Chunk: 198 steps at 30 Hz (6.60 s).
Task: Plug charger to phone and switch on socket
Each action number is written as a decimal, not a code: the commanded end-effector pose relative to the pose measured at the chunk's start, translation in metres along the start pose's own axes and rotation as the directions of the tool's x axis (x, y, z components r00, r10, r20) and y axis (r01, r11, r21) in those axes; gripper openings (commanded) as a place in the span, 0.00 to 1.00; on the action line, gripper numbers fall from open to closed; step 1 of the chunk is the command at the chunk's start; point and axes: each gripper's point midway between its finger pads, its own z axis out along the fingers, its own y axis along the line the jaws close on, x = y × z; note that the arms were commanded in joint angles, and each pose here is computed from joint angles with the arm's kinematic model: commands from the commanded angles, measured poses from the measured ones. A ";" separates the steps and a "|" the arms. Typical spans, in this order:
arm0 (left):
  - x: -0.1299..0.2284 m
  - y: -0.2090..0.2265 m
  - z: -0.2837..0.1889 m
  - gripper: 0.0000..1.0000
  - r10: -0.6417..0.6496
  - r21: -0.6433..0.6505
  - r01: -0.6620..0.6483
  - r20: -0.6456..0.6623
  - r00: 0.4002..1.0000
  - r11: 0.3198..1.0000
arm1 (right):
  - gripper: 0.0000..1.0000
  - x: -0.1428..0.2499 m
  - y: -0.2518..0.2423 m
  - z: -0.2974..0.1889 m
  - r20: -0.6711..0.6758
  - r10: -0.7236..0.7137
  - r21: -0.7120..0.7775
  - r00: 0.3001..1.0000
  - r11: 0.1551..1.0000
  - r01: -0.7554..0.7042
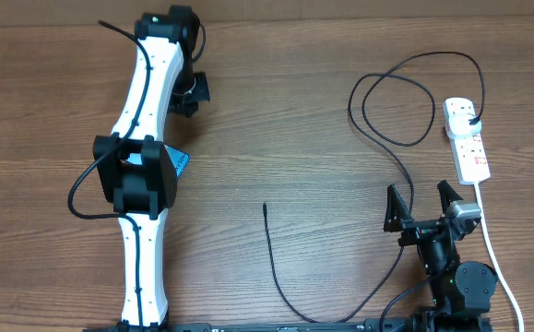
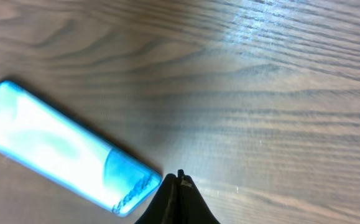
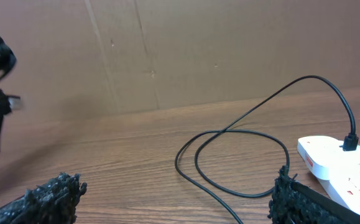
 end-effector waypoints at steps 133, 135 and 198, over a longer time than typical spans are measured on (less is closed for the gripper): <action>-0.023 0.074 -0.095 1.00 -0.352 -0.174 0.498 0.516 0.781 0.850 | 1.00 0.002 -0.001 0.000 0.003 0.000 0.005 1.000 1.000 0.000; -0.020 0.075 -0.083 1.00 -0.359 -0.181 0.502 0.503 0.786 0.846 | 1.00 0.002 -0.001 0.000 0.003 0.000 0.005 1.000 1.000 0.000; 0.058 0.101 0.041 1.00 -0.812 0.151 0.799 0.153 0.563 0.582 | 1.00 0.002 -0.001 0.000 0.003 0.000 0.005 1.000 1.000 0.000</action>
